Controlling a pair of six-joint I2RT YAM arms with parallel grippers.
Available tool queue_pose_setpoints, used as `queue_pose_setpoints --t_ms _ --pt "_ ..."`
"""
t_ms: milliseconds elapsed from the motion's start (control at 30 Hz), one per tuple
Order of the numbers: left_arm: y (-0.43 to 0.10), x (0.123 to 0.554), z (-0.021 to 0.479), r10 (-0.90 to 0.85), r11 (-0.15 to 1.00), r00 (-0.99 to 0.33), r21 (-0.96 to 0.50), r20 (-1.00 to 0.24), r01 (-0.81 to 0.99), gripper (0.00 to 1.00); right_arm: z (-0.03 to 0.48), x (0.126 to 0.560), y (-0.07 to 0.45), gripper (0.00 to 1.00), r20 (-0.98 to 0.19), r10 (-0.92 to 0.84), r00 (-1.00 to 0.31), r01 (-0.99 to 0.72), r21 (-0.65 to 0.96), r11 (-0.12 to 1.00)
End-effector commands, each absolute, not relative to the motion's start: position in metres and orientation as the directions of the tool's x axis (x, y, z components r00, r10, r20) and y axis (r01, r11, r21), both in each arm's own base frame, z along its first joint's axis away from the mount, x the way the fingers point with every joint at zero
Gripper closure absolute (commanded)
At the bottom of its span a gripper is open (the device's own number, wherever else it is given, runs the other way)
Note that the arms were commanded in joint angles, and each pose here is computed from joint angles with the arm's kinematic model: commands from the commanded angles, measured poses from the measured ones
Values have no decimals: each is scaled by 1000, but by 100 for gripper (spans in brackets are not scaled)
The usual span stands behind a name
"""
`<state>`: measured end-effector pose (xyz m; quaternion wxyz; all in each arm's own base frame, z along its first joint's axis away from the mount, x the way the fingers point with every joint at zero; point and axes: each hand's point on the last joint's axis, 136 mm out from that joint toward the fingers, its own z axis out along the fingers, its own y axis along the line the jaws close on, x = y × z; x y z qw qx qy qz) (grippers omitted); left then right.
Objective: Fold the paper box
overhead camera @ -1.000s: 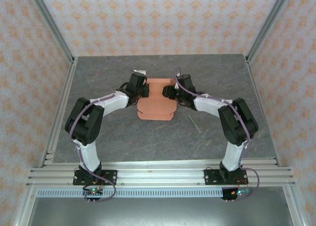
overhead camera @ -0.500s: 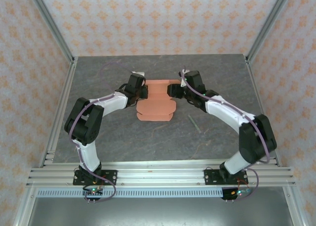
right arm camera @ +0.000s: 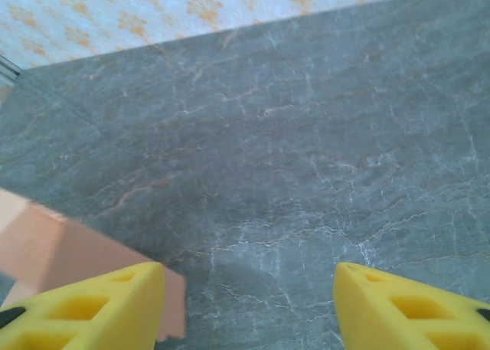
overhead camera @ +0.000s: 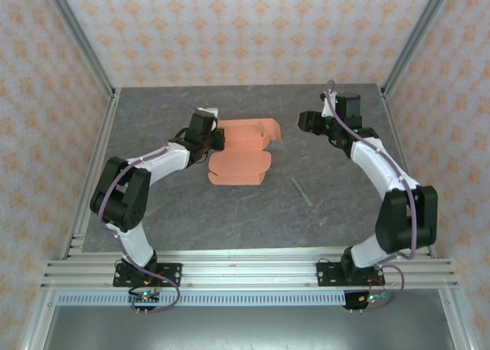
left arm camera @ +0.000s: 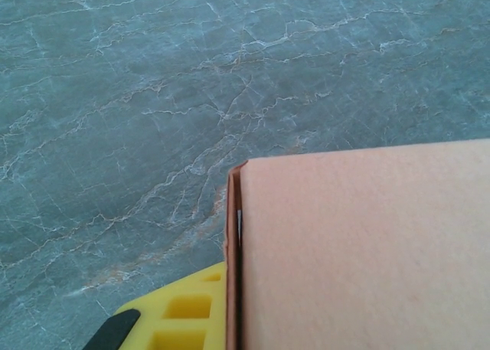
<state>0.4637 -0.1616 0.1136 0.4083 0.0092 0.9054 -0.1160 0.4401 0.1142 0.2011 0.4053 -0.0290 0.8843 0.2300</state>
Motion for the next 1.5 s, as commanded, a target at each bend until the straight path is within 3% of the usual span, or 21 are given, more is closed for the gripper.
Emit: queue_pose_setpoints --t_ms 0,233,700,1467 --pt "-160 462 132 -107 965 -640 -234 -761 117 100 195 442 137 43 -716 72 -694 -351 425 835" --pt "-161 462 138 -101 964 -637 -232 -764 126 100 169 433 166 46 -695 -65 -716 -506 453 734" --pt "-163 462 140 -92 963 -639 -231 -764 138 100 160 417 209 48 -700 -201 -685 -649 461 605" --pt "-178 457 142 -48 959 -667 -221 -743 177 100 164 405 239 50 -751 -277 -599 -745 396 537"
